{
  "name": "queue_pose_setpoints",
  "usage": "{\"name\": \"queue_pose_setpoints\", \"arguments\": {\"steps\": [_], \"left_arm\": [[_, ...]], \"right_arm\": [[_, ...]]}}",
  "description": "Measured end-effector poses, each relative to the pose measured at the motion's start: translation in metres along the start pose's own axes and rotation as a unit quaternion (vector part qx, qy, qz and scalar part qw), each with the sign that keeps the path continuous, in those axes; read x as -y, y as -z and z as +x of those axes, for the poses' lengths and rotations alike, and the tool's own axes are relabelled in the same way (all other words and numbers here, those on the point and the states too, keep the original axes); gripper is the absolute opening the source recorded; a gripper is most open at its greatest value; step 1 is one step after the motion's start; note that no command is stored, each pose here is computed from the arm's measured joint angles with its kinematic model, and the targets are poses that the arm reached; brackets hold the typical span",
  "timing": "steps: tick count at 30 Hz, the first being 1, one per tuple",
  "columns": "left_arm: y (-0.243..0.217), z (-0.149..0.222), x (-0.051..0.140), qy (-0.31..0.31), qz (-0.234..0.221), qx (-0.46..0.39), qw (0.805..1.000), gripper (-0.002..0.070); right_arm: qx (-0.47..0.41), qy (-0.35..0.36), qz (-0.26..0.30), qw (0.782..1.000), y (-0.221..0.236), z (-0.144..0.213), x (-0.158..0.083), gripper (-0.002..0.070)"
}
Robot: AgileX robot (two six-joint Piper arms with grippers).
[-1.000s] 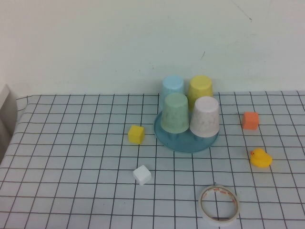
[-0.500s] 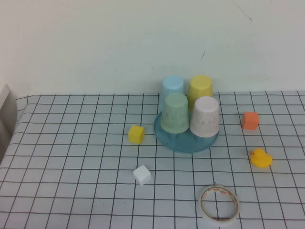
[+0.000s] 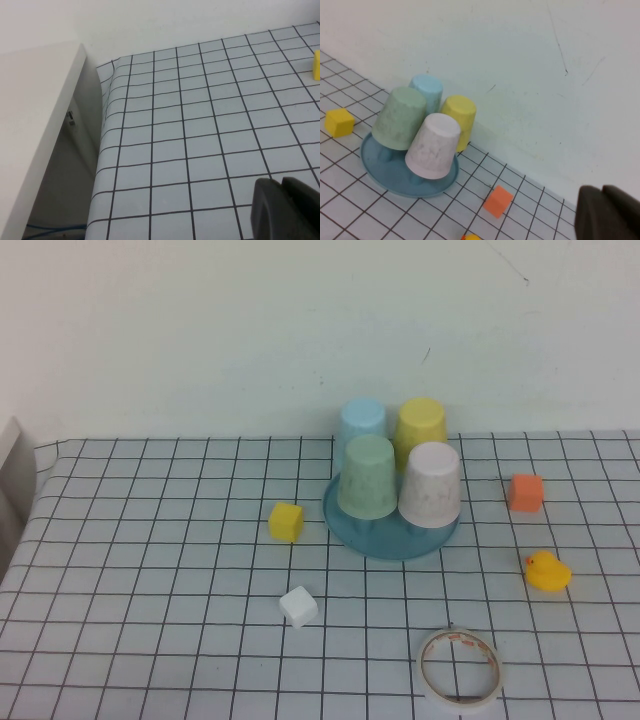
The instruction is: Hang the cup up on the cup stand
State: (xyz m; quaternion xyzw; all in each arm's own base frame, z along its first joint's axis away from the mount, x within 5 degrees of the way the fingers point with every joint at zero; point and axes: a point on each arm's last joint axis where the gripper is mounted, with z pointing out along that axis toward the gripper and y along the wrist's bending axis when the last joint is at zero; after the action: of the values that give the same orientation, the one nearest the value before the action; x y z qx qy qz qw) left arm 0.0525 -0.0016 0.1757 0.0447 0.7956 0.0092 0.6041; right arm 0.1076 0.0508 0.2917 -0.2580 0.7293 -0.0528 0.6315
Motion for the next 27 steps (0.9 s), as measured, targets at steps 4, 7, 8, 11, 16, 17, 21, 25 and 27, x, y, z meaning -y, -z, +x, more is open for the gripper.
{"name": "queue_pose_setpoints", "arguments": {"steps": [4, 7, 8, 11, 16, 17, 21, 25, 27], "left_arm": [[0.000, 0.000, 0.000, -0.001, 0.000, 0.000, 1.000, 0.0000], [0.000, 0.000, 0.000, -0.001, 0.000, 0.000, 1.000, 0.0000], [0.000, 0.000, 0.000, -0.001, 0.000, 0.000, 1.000, 0.0000], [0.000, 0.000, 0.000, -0.001, 0.000, 0.000, 1.000, 0.0000], [0.000, 0.000, 0.000, -0.001, 0.000, 0.000, 1.000, 0.0000], [0.000, 0.000, 0.000, -0.001, 0.000, 0.000, 1.000, 0.0000], [0.000, 0.000, 0.000, -0.001, 0.000, 0.000, 1.000, 0.0000], [0.000, 0.000, 0.000, -0.002, 0.000, 0.000, 1.000, 0.0000], [0.000, 0.000, 0.000, -0.002, 0.000, 0.000, 1.000, 0.0000]], "right_arm": [[0.013, -0.012, 0.006, 1.000, 0.005, -0.001, 0.005, -0.0001], [0.029, -0.033, 0.031, 0.999, 0.013, 0.000, 0.016, -0.0001], [0.036, -0.041, 0.041, 0.998, 0.016, 0.000, 0.020, -0.0001], [0.044, -0.063, 0.096, 0.992, 0.027, 0.003, 0.036, -0.0001], [0.048, -0.095, 0.214, 0.971, 0.052, 0.011, 0.059, -0.0001], [0.052, -0.102, 0.238, 0.965, 0.059, 0.012, 0.063, -0.0001], [0.087, -0.126, 0.345, 0.926, 0.098, 0.018, 0.071, -0.0001], [0.118, -0.136, 0.399, 0.899, 0.123, 0.022, 0.069, -0.0001], [0.124, -0.138, 0.423, 0.887, 0.132, 0.023, 0.068, -0.0001]]}}
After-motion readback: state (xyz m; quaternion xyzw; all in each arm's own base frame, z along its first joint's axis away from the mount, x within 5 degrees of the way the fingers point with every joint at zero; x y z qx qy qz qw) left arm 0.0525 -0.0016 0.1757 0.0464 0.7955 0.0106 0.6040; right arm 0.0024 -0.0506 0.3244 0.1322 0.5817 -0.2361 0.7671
